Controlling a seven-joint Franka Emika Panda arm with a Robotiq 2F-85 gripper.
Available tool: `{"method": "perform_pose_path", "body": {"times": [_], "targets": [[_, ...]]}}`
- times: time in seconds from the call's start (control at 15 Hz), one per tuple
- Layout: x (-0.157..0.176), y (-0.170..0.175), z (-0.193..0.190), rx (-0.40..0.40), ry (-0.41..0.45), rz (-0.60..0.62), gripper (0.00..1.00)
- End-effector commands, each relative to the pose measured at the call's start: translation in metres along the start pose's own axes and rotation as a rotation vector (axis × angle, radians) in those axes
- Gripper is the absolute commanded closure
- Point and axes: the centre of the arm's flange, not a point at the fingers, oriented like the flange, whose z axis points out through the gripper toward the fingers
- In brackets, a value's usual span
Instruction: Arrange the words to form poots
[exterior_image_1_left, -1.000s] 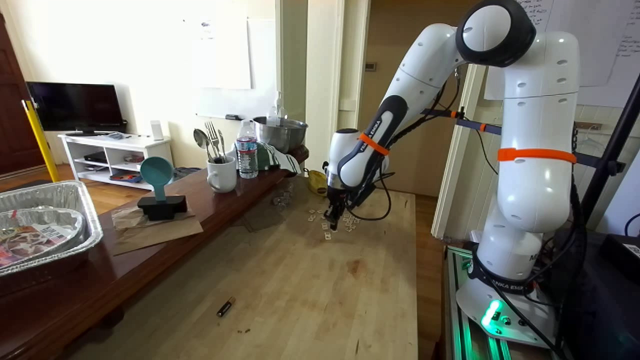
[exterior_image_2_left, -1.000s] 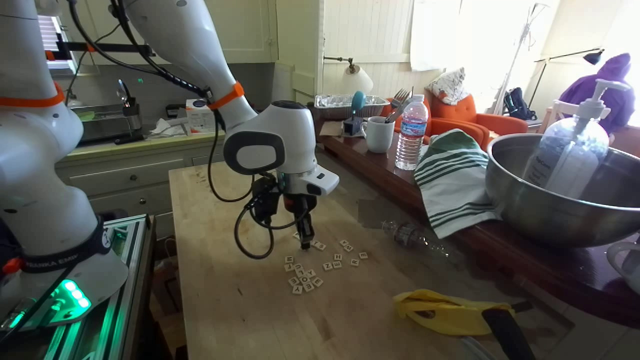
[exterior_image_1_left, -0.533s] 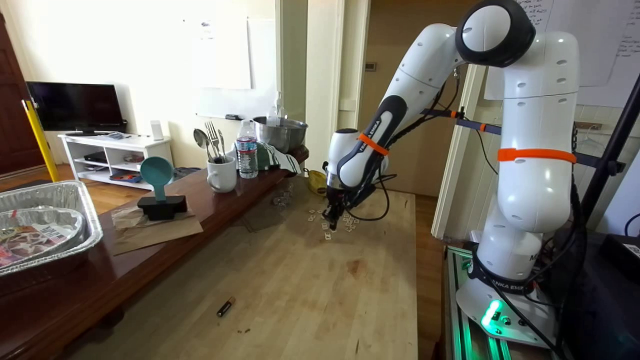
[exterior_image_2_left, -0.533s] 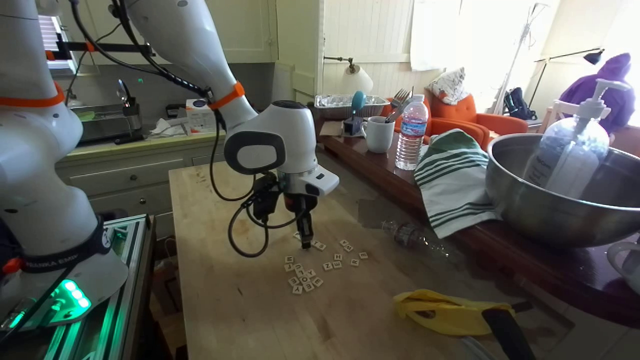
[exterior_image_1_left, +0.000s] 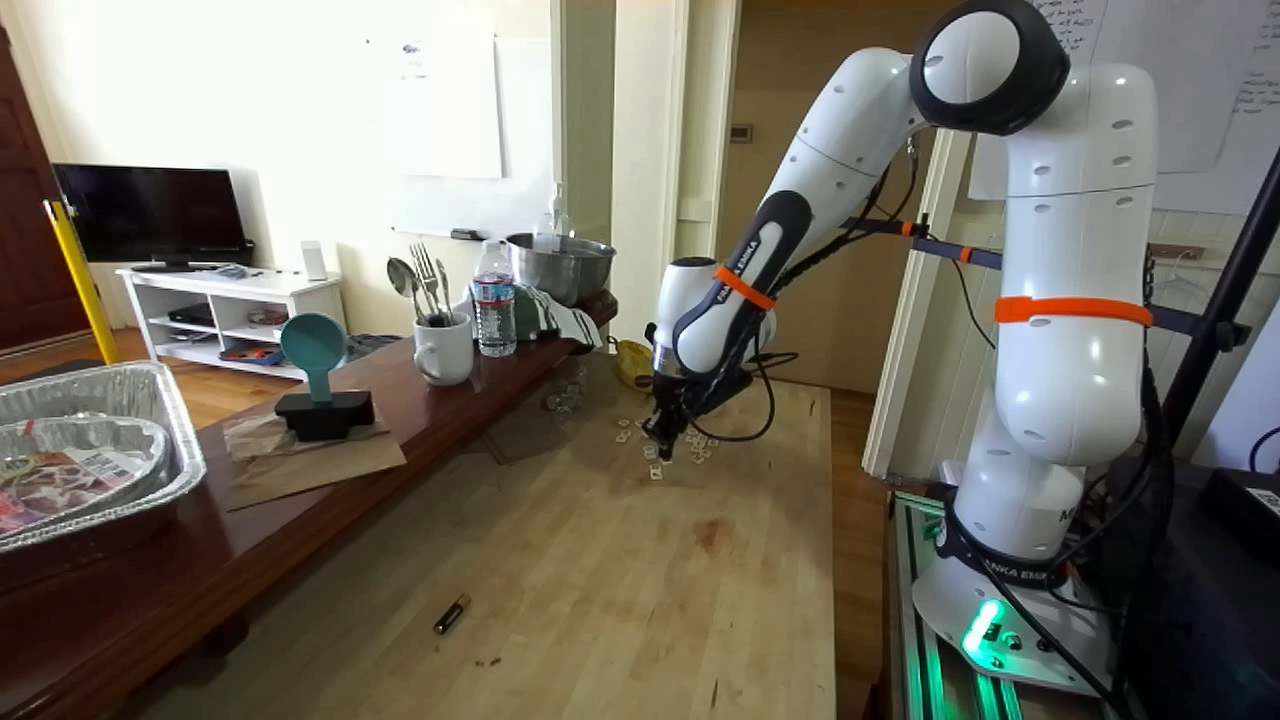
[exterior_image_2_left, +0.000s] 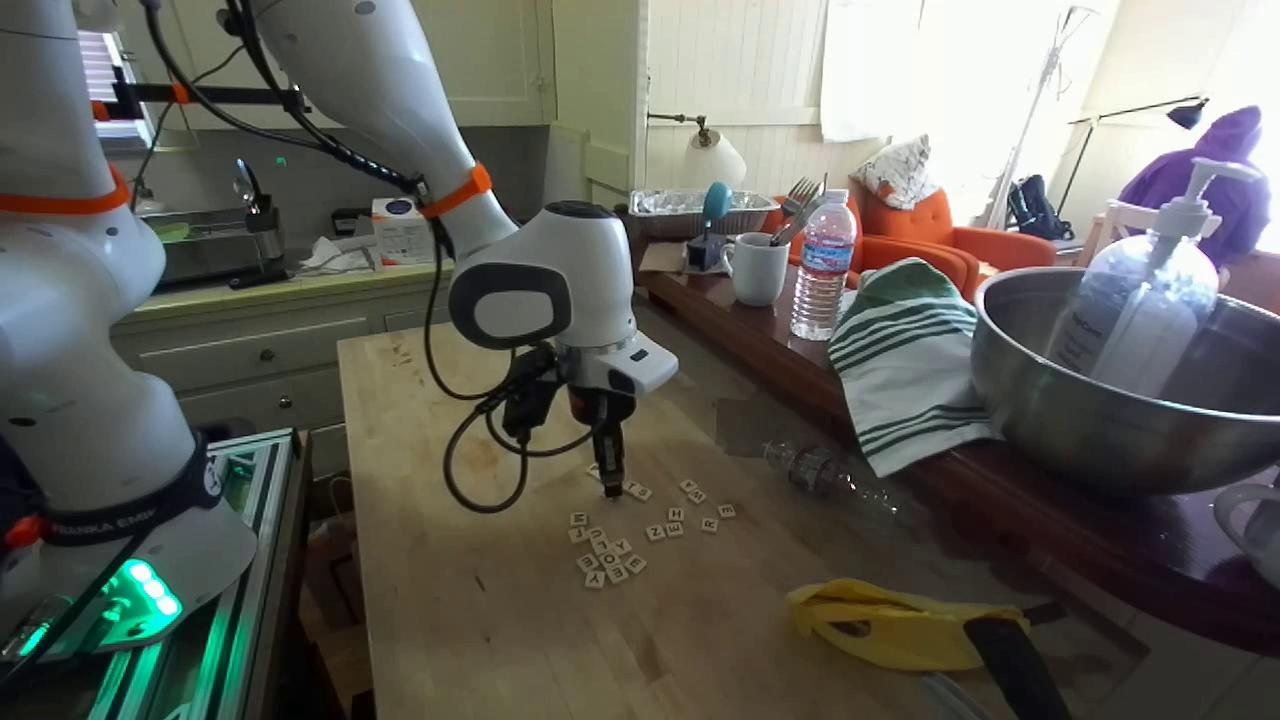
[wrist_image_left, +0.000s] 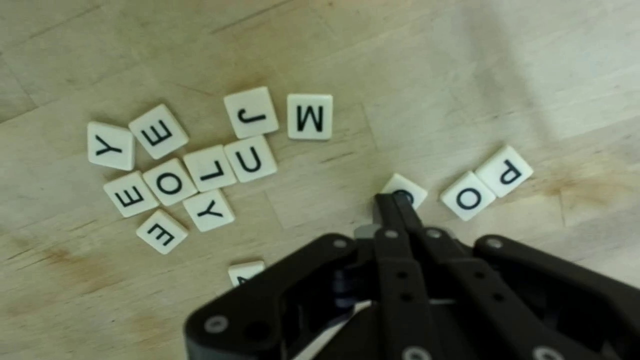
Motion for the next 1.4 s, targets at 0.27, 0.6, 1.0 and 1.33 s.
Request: {"method": "perform_pose_path", "body": {"times": [0.27, 0.6, 1.0, 1.33], "targets": [[0.0041, -0.005, 0.0091, 0.006, 0.001, 0.067, 1.0], [0.0062, -0.0077, 0.0097, 0.008, 0.001, 0.074, 1.0], [0.0079, -0.0111, 0.0101, 0.013, 0.0, 0.09, 1.0], [0.0087, -0.013, 0.0103, 0.019, -0.003, 0.106, 1.0]]}}
